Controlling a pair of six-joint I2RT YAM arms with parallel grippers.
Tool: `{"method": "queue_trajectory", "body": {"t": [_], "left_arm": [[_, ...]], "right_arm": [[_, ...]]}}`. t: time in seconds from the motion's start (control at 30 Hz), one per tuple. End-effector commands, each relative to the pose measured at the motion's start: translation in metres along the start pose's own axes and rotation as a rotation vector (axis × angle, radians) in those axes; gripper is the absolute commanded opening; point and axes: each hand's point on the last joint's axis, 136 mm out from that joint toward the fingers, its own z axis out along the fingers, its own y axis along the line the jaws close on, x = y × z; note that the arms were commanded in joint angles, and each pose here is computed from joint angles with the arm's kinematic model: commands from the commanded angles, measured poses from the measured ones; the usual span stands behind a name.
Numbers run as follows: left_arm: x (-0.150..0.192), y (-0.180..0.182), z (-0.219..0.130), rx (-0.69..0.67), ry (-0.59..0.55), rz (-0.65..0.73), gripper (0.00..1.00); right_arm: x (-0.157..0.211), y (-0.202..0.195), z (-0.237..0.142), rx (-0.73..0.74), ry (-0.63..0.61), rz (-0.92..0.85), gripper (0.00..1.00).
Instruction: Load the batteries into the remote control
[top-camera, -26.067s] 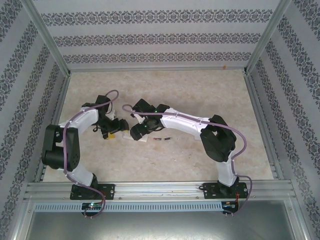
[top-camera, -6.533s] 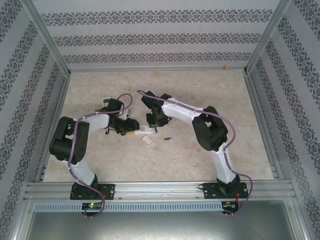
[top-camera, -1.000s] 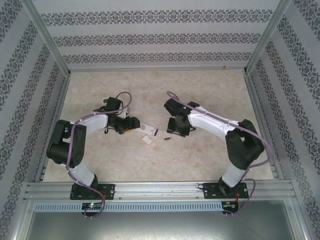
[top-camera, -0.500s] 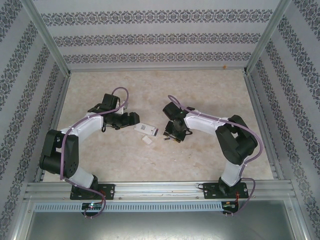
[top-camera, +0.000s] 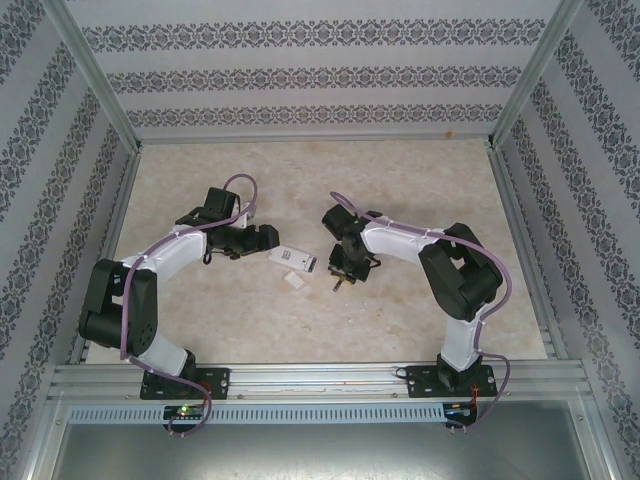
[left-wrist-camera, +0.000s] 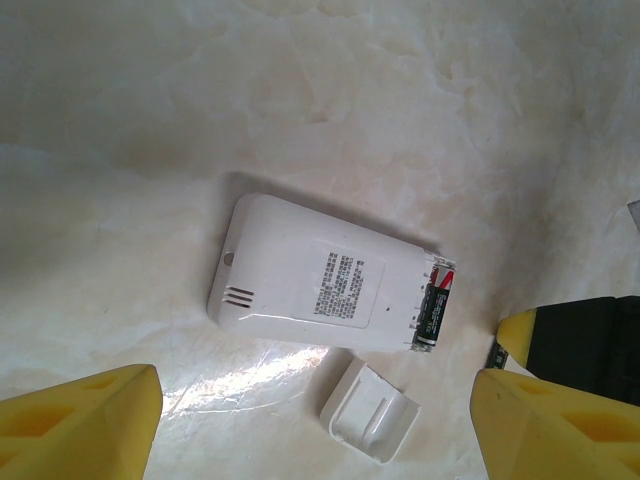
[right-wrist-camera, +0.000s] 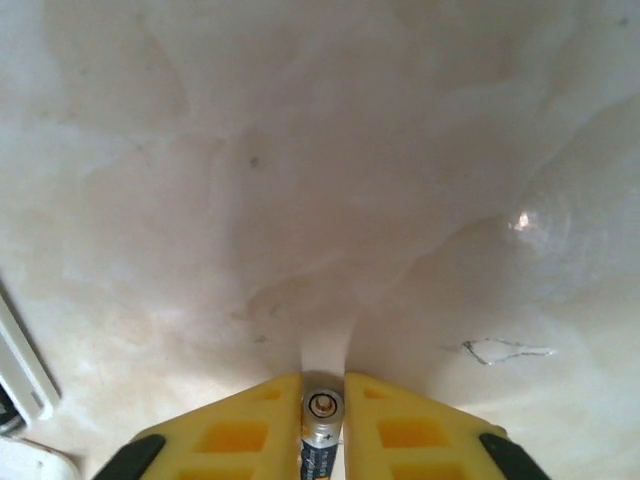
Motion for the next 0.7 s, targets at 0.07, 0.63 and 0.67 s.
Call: {"method": "queue_trajectory", "body": {"t": [0.07, 0.63, 0.67], "left_arm": [[0.002, -0.002, 0.001, -0.01, 0.015, 0.027, 0.81], [0.002, -0.003, -0.002, -0.008, 0.004, 0.042, 0.82], [0.003, -0.001, -0.002, -0.009, 0.004, 0.045, 0.82]], "right_arm": [[-0.009, 0.015, -0.01, -0.022, -0.05, -0.169, 0.1], [0.005, 0.076, -0.065, 0.164, -0.333, -1.857, 0.0], [0.01, 0.077, -0.062, 0.153, -0.314, -1.937, 0.0]]}}
